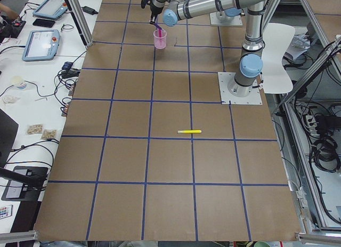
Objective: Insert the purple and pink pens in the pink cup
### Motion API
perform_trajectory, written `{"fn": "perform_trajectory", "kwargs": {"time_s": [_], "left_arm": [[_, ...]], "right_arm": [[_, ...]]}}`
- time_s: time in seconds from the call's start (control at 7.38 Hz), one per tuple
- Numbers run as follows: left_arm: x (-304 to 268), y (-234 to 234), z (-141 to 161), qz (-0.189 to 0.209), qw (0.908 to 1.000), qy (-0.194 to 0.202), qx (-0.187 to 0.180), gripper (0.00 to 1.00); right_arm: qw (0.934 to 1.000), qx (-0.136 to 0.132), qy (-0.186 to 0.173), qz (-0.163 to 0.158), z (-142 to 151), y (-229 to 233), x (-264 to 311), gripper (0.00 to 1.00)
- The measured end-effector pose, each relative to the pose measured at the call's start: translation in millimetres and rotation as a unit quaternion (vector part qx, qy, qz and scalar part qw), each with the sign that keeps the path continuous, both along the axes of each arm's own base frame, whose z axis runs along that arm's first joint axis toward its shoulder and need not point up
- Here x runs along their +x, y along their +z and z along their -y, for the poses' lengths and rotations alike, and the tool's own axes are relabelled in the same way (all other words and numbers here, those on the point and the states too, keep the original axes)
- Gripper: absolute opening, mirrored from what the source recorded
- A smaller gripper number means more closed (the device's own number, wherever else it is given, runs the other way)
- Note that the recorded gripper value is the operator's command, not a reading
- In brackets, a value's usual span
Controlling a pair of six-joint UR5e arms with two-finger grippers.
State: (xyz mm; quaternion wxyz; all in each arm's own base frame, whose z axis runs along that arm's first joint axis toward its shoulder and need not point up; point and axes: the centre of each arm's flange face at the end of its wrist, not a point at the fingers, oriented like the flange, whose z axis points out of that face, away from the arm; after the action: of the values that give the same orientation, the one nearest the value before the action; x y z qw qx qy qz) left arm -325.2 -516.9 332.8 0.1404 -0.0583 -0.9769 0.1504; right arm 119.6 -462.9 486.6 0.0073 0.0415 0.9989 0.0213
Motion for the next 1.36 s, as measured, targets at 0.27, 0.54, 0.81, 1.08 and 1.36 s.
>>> {"fn": "perform_trajectory", "kwargs": {"time_s": [0.27,0.54,0.81,1.08,1.36], "left_arm": [[2,-3,0,0.004,0.9999,-0.01,-0.002,0.0],[2,-7,2,0.004,0.9999,-0.012,-0.006,0.0],[0,-9,6,0.001,0.9998,-0.013,-0.015,0.0],[0,-14,6,0.002,0.9998,-0.014,-0.014,0.0],[1,-19,6,0.005,0.9998,-0.015,-0.009,0.52]], "right_arm": [[0.9999,-0.002,0.01,0.002,0,-1,4,1.0],[0.9999,-0.005,0.011,0.001,0,-2,4,1.0],[1.0,-0.005,0.007,-0.002,1,-2,3,1.0],[1.0,-0.003,0.004,-0.002,0,-2,2,1.0],[1.0,-0.005,0.002,-0.002,0,0,2,1.0]]}}
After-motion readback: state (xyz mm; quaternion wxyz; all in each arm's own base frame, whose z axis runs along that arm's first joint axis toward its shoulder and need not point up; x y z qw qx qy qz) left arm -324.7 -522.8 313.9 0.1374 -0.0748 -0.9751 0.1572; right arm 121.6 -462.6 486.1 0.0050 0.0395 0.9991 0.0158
